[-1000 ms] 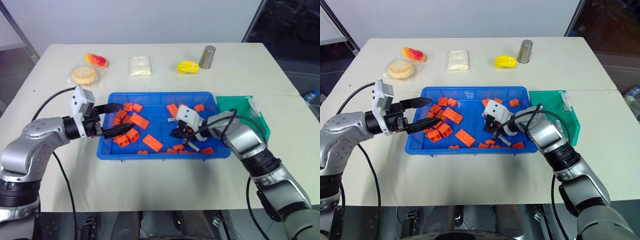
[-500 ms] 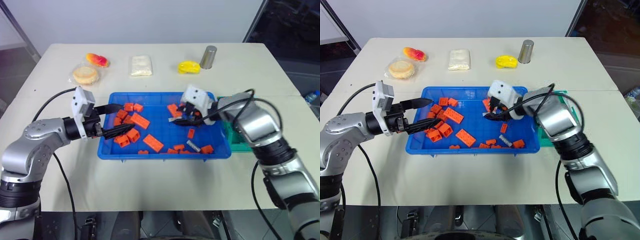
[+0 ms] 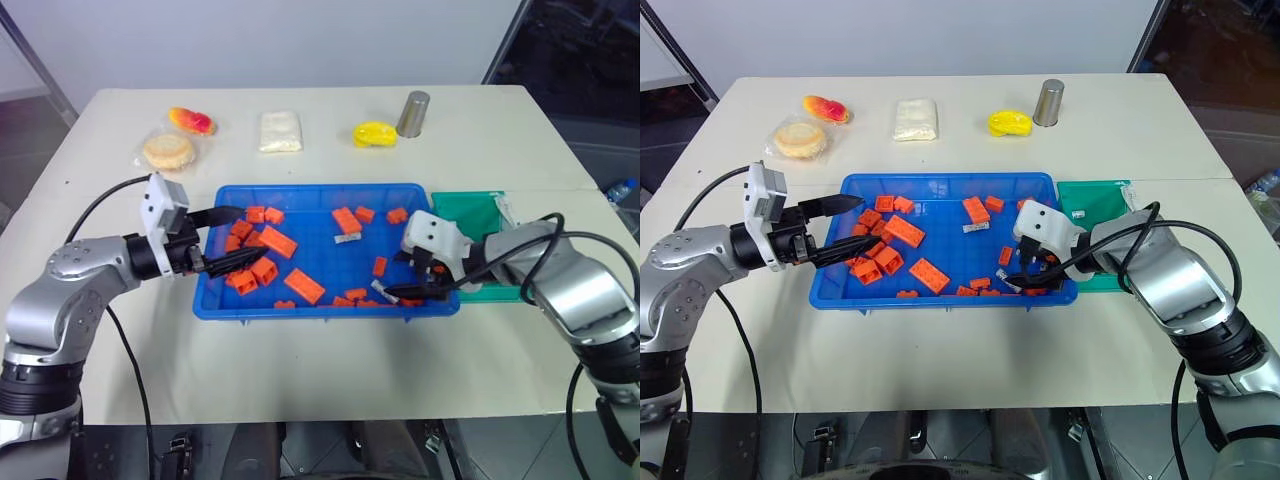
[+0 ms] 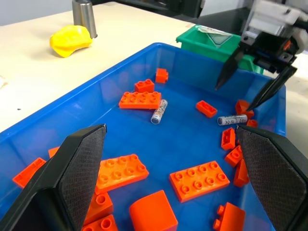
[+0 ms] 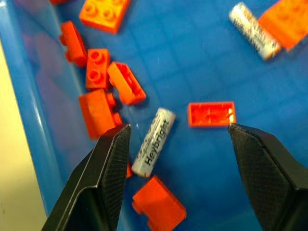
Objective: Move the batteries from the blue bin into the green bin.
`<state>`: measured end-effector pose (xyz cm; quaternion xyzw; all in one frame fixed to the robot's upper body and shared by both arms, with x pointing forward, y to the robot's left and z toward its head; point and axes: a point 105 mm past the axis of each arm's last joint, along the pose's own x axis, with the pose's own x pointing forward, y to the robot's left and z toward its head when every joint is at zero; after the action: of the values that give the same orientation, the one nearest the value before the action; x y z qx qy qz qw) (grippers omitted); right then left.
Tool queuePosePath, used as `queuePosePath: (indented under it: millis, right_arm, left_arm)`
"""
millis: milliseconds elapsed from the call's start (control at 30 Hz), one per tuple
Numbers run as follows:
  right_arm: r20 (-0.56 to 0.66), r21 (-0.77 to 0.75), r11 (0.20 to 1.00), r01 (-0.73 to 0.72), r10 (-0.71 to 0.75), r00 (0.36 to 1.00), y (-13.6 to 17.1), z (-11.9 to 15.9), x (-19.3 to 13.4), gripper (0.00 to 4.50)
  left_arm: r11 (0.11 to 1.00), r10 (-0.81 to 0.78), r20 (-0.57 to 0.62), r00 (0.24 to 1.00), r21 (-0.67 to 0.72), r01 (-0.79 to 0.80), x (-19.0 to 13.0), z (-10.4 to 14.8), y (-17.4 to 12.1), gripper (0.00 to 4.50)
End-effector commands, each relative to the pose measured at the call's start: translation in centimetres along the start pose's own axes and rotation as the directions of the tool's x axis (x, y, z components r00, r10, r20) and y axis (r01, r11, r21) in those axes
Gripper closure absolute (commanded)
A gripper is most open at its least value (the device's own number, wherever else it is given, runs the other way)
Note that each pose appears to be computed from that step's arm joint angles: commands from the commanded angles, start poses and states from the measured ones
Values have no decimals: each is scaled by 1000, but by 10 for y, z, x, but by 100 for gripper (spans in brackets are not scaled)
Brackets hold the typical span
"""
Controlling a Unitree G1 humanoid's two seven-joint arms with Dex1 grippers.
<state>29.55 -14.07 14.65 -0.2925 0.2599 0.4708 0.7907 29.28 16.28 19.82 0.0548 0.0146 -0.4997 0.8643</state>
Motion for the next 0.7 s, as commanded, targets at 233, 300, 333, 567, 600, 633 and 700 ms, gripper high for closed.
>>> queuePosePath:
  millis: [233,300,333,567,600,633,700]
  right_arm:
    - [-35,-10,1000,0,0,999,-7,-8,6,120]
    - [-45,-8,1000,-1,1,999,-9,-11,10,120]
    - [-51,-8,1000,-5,5,999,-9,-13,11,120]
    - [-124,-103,994,-37,24,992,-6,-26,25,120]
    - [-133,-122,992,-38,22,991,-7,-27,26,120]
    - [-136,-139,989,-45,26,990,-8,-26,26,120]
    - [-131,-161,985,-59,38,991,-9,-20,25,120]
  left_arm:
    - [1000,5,38,999,25,-6,4,6,-1,0]
    - [1000,11,42,999,22,-12,3,5,-2,0]
    - [1000,16,44,999,20,-16,3,5,-2,0]
    - [999,48,51,998,13,-48,-1,4,-2,0]
    - [999,51,52,997,13,-52,-1,4,-2,0]
    - [998,53,52,997,13,-54,-1,4,-2,0]
    - [998,57,52,997,13,-58,-1,3,-1,0]
